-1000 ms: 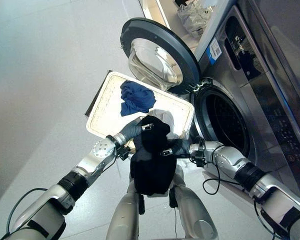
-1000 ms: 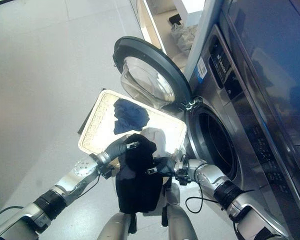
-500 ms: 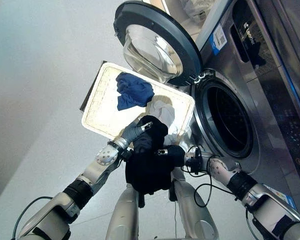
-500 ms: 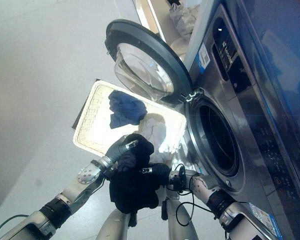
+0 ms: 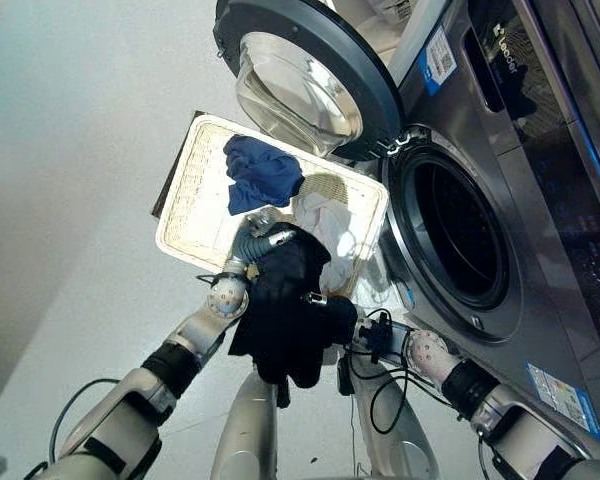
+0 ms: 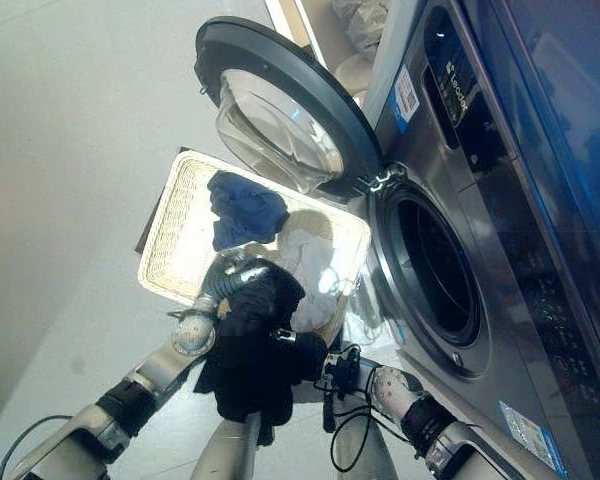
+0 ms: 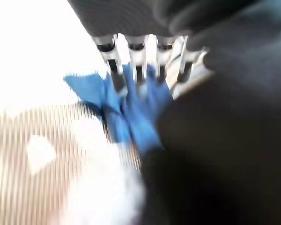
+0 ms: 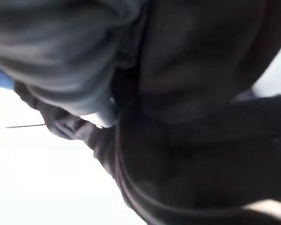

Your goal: Put the clothes into the washing machine.

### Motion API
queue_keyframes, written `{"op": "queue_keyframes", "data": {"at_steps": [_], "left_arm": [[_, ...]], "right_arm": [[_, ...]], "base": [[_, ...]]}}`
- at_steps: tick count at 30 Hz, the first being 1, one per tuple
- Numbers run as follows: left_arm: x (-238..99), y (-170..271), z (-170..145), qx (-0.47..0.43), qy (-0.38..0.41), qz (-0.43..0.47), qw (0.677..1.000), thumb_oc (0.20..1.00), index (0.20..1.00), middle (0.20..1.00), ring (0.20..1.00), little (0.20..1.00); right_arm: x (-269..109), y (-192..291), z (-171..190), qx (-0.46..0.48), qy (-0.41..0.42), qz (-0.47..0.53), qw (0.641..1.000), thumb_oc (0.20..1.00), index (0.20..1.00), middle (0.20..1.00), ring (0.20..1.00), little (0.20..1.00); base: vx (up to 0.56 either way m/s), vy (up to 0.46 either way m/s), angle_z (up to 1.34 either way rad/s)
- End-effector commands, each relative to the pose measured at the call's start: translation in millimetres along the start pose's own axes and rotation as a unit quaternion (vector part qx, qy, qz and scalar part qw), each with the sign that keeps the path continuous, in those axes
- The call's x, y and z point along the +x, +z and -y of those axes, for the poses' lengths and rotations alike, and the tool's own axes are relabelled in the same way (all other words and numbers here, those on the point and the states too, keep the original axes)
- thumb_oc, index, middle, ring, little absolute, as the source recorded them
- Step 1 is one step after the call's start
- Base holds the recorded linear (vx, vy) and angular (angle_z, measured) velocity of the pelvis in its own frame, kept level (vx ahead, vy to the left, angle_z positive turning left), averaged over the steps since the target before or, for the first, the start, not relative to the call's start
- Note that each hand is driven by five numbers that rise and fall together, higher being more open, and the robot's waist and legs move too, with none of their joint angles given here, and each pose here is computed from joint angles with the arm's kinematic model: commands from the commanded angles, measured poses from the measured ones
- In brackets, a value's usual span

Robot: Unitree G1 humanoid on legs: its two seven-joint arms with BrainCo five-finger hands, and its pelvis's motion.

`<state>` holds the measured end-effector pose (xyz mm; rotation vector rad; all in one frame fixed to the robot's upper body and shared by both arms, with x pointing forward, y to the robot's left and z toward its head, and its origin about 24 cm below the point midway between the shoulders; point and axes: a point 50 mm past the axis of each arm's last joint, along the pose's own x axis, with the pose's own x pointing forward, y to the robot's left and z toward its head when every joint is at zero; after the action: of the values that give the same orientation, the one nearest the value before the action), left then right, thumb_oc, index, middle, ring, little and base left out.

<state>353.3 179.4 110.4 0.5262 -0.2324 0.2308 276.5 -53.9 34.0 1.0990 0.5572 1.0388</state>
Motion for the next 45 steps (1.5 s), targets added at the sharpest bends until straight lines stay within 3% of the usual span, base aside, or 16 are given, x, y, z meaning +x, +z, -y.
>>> {"op": "queue_keyframes", "data": {"at_steps": [1,9,18,21,24,25,28,29,30,31,32,37,39,42,43,45], "left_arm": [[15,6,-22,0.014,0.083,-0.005,0.996,1.0,1.0,1.0,1.0,1.0],[20,-19,-40,-0.028,0.125,-0.081,0.988,1.0,1.0,1.0,1.0,1.0],[2,-52,-27,-0.086,0.11,-0.141,0.98,1.0,1.0,1.0,1.0,1.0],[-13,-68,-19,-0.081,0.101,-0.161,0.978,1.0,1.0,1.0,1.0,1.0],[-33,-85,-6,-0.088,0.083,-0.19,0.974,1.0,1.0,1.0,1.0,1.0],[-32,-84,-6,-0.089,0.084,-0.188,0.975,1.0,1.0,1.0,1.0,1.0],[-41,-88,1,-0.091,0.068,-0.197,0.974,1.0,1.0,1.0,1.0,1.0],[-42,-87,4,-0.089,0.061,-0.196,0.975,1.0,1.0,1.0,1.0,1.0],[-43,-87,4,-0.085,0.056,-0.195,0.976,1.0,1.0,1.0,1.0,1.0],[-41,-85,3,-0.08,0.053,-0.19,0.977,1.0,1.0,1.0,1.0,1.0],[-38,-82,2,-0.075,0.051,-0.182,0.979,1.0,1.0,1.0,1.0,1.0],[-26,-69,-6,-0.069,0.061,-0.156,0.984,1.0,1.0,1.0,1.0,1.0],[-16,-60,-15,-0.066,0.082,-0.136,0.985,1.0,1.0,1.0,1.0,1.0],[-8,-52,-21,-0.067,0.102,-0.121,0.985,1.0,1.0,1.0,1.0,1.0],[-1,-45,-26,-0.063,0.117,-0.106,0.986,1.0,1.0,1.0,1.0,1.0],[3,-40,-30,-0.059,0.126,-0.095,0.986,1.0,1.0,1.0,1.0,1.0]], "right_arm": [[10,15,-25,0.069,0.102,0.107,0.987,0.2,0.2,0.2,0.2,0.2],[-23,68,-22,0.071,0.138,0.352,0.923,0.2,0.2,0.2,0.2,0.2],[-82,140,-37,0.004,0.078,0.632,0.771,0.2,0.2,0.2,0.2,0.2],[-117,166,-54,-0.015,0.055,0.73,0.681,0.2,0.2,0.2,0.2,0.2],[-185,197,-77,0.029,-0.016,0.872,0.488,0.2,0.2,0.2,0.2,0.2],[-185,198,-79,0.029,-0.014,0.873,0.487,0.2,0.2,0.2,0.2,0.2],[-228,217,-110,0.061,-0.037,0.928,0.366,0.2,0.2,0.2,0.2,0.2],[-241,223,-128,0.068,-0.043,0.943,0.323,0.228,0.228,0.228,0.228,0.228],[-249,225,-136,0.077,-0.043,0.95,0.3,0.454,0.454,0.454,0.454,0.454],[-258,228,-147,0.094,-0.041,0.956,0.274,1.0,1.0,1.0,1.0,1.0],[-269,232,-161,0.114,-0.034,0.961,0.249,1.0,1.0,1.0,1.0,1.0],[-276,247,-184,0.094,0.007,0.954,0.284,1.0,1.0,1.0,1.0,1.0],[-256,263,-173,0.052,-0.042,0.911,0.408,1.0,1.0,1.0,1.0,1.0],[-229,270,-157,0.022,-0.112,0.854,0.508,1.0,1.0,1.0,1.0,1.0],[-201,270,-133,0.005,-0.152,0.785,0.601,1.0,1.0,1.0,1.0,1.0],[-189,268,-122,-0.008,-0.175,0.75,0.638,1.0,1.0,1.0,1.0,1.0]], "base": [[0.07,0.035,-0.06],[0.06,0.04,-0.1],[0.08,0.04,-0.17],[0.09,0.041,-0.11],[0.08,0.038,-0.2],[0.03,0.013,-0.09],[0.02,-0.019,0.04],[0.03,-0.044,0.04],[0.01,-0.06,0.08],[-0.01,-0.092,0.12],[-0.04,-0.112,0.12],[-0.01,-0.076,0.18],[0.0,-0.043,0.16],[-0.01,-0.041,0.04],[-0.03,-0.086,-0.01],[-0.02,-0.055,-0.05]]}}
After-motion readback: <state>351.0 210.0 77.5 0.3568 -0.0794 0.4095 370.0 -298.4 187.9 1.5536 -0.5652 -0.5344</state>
